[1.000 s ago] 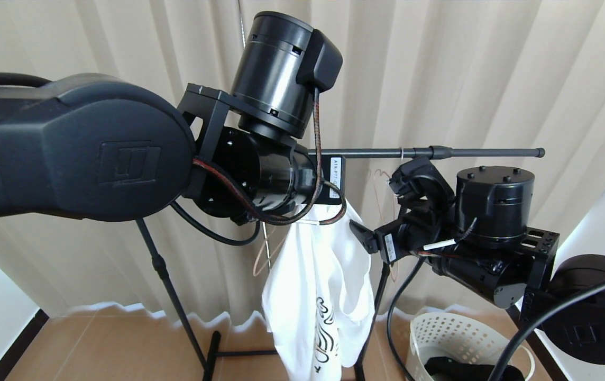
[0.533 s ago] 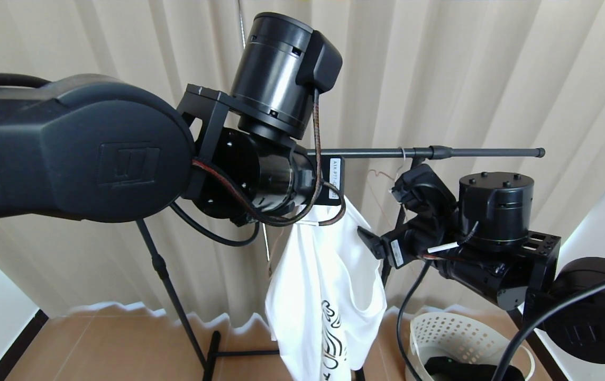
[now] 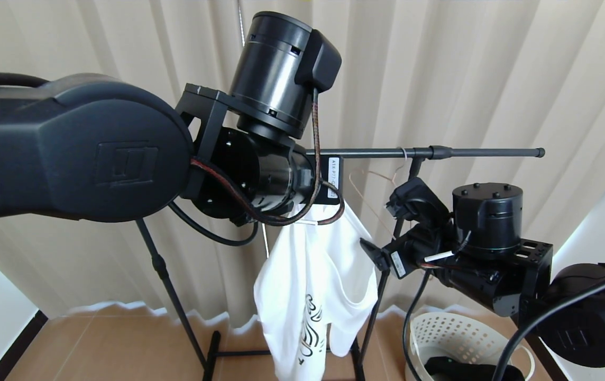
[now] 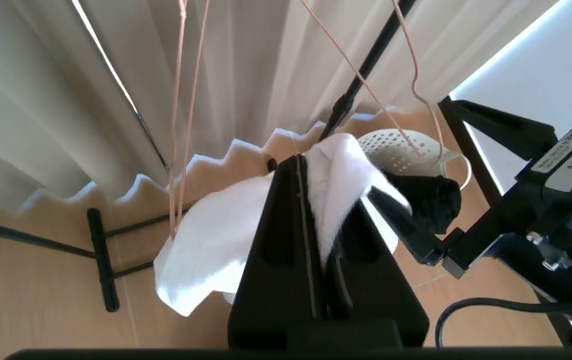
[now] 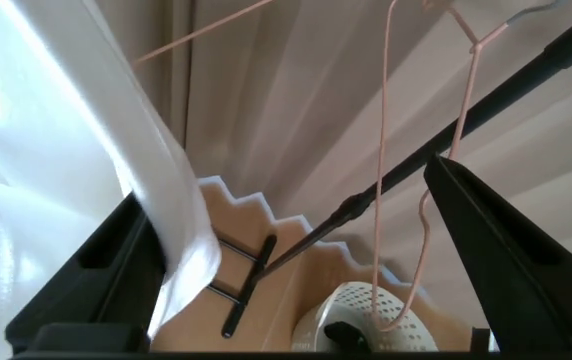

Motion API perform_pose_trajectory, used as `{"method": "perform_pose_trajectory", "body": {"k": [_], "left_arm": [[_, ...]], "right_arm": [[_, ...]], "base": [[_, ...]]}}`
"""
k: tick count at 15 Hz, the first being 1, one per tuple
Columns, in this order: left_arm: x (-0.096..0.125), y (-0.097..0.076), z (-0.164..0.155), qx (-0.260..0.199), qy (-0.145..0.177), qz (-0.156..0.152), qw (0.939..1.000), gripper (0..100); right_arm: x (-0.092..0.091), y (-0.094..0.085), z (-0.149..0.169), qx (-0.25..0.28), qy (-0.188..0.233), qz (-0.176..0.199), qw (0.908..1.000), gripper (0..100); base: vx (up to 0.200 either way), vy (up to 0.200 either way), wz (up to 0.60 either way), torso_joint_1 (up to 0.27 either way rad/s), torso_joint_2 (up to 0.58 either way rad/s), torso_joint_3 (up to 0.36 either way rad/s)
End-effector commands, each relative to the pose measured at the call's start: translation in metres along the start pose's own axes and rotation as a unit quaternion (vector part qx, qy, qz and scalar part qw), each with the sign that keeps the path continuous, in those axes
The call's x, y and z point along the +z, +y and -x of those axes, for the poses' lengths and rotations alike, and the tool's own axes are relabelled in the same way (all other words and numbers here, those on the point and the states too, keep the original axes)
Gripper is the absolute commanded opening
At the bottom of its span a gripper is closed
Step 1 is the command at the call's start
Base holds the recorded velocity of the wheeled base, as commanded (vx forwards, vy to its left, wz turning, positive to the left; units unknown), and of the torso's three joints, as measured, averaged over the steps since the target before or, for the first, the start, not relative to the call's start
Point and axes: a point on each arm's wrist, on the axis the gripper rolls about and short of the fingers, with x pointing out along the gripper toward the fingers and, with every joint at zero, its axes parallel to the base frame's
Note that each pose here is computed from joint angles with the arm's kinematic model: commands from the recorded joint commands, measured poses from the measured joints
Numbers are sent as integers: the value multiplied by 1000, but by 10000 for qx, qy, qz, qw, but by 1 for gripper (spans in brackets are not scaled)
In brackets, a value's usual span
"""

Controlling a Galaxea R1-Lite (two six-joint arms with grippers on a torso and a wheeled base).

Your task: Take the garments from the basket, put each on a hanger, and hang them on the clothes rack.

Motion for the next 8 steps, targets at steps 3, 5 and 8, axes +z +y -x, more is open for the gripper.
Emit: {"method": "perform_pose_trajectory", "body": {"k": [3, 5, 8], "left_arm": [[-1, 1, 1, 10, 23, -10, 10000, 0], [-2, 1, 1, 12, 30, -13, 10000, 0], [-5, 2, 0, 36, 75, -23, 10000, 0]], "right_arm": [[-4, 1, -5, 1, 82, 37, 10000, 0], [-3, 0, -5, -11, 55, 25, 10000, 0], [-1, -12, -6, -185, 24, -59, 9998, 0]], "base": [[0, 0, 0, 0, 0, 0], [0, 0, 0, 0, 0, 0], [0, 0, 0, 0, 0, 0]]}}
